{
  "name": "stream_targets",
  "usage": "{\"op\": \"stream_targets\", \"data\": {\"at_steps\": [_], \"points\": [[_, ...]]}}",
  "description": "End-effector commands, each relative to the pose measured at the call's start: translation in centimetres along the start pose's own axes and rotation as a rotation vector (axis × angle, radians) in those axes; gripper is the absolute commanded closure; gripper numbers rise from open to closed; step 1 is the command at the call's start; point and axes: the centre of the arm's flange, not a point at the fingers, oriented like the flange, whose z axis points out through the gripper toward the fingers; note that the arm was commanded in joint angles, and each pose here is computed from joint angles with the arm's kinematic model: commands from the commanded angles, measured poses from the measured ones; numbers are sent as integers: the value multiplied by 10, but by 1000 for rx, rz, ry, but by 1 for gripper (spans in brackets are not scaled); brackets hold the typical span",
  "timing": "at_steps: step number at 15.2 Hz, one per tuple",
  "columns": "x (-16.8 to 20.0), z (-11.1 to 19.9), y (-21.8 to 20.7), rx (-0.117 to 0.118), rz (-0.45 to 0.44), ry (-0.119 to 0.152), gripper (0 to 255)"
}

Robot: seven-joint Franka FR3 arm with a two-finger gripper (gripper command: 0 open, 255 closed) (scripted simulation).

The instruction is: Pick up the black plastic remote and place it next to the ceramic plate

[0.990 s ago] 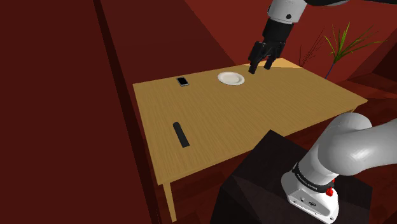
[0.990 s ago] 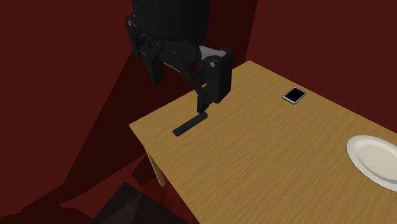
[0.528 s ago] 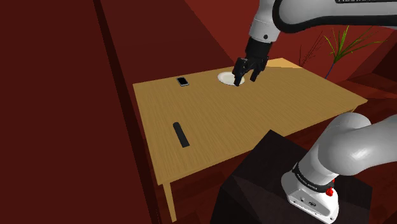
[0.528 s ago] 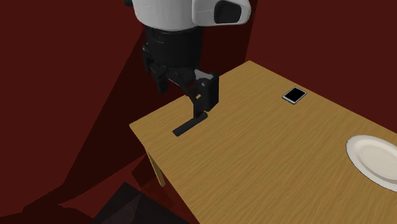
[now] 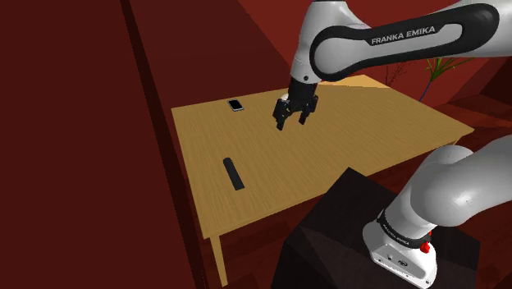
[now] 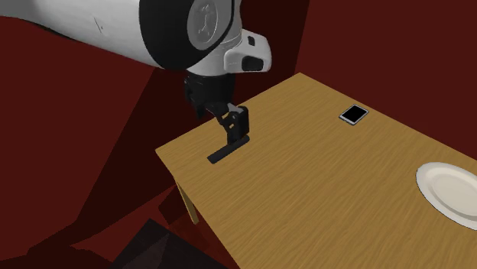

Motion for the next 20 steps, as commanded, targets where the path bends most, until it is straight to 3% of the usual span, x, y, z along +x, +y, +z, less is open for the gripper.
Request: {"op": "stream_targets", "data": {"at_steps": [1,20], "points": [[14,25,-9,0,16,-2,0],[113,241,-96,-11,158,-29,0]]}}
